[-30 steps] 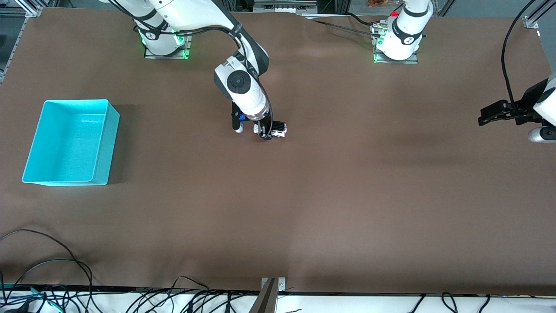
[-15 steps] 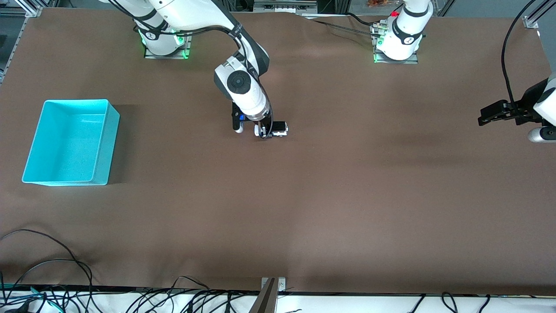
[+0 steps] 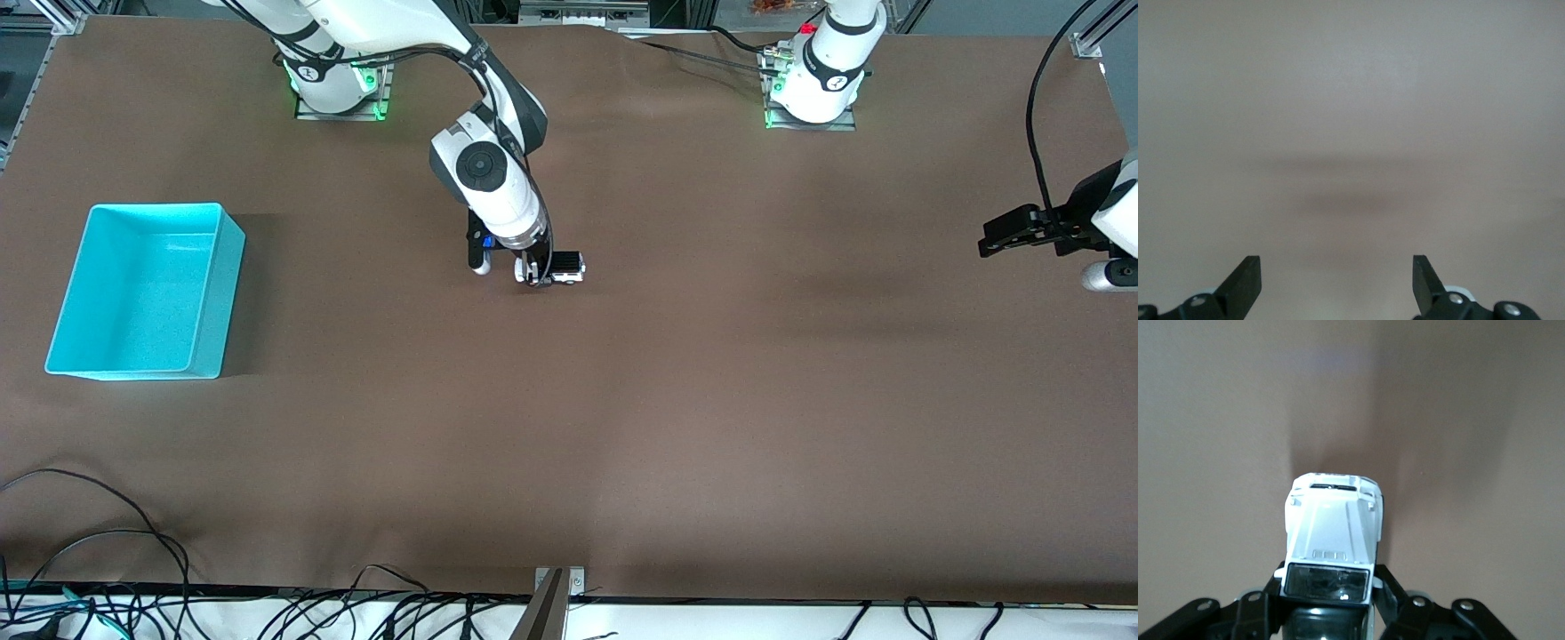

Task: Wind and store white jeep toy

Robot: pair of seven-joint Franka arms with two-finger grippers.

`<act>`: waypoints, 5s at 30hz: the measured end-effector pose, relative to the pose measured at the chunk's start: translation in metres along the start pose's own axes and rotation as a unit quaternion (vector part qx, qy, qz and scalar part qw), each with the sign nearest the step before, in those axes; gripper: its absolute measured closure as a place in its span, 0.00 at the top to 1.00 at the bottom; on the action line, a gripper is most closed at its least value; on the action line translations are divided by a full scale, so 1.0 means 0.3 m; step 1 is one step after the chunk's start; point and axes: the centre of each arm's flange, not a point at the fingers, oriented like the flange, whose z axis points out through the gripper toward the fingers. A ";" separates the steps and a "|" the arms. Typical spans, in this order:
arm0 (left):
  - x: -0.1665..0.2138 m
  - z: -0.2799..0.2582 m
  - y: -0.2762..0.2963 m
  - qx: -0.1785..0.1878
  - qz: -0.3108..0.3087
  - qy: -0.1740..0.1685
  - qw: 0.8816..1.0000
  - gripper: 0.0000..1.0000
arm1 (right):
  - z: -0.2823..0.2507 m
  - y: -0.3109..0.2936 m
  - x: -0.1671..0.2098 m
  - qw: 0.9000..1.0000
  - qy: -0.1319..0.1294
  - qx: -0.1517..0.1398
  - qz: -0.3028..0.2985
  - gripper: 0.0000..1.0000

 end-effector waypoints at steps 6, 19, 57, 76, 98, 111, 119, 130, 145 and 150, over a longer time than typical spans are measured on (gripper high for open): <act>0.000 0.000 0.000 0.000 0.000 0.000 1.000 1.00 | -0.058 -0.035 0.041 1.000 0.012 -0.002 0.007 0.55; 0.000 0.002 0.006 0.000 0.002 -0.001 1.000 1.00 | -0.173 -0.090 0.155 0.998 0.043 -0.036 -0.024 0.55; -0.001 0.007 0.035 0.000 0.010 -0.002 1.000 1.00 | -0.801 -0.195 0.850 0.969 0.017 -0.119 -0.215 0.55; -0.001 0.016 0.036 0.000 0.010 -0.005 1.000 1.00 | -1.035 -0.137 1.443 0.915 -0.050 -0.108 -0.386 0.55; -0.001 0.016 0.040 0.000 0.011 -0.005 1.000 1.00 | -0.933 0.030 2.079 0.849 -0.059 -0.109 -0.513 0.55; -0.001 0.018 0.040 0.000 0.011 -0.006 1.000 1.00 | -0.698 0.058 2.209 0.819 -0.020 -0.146 -0.554 0.55; -0.001 0.018 0.040 0.000 0.011 -0.006 1.000 1.00 | -0.628 0.064 2.282 0.803 -0.008 -0.158 -0.575 0.55; -0.001 0.018 0.040 0.000 0.011 -0.006 1.000 1.00 | -0.543 0.050 2.322 0.798 0.015 -0.173 -0.578 0.55; -0.001 0.018 0.040 0.000 0.011 -0.006 1.000 1.00 | -0.347 0.030 2.327 0.784 0.013 -0.188 -0.592 0.55; -0.001 0.020 0.040 0.000 0.011 -0.006 1.000 1.00 | -0.353 0.022 2.327 0.784 0.015 -0.186 -0.593 0.55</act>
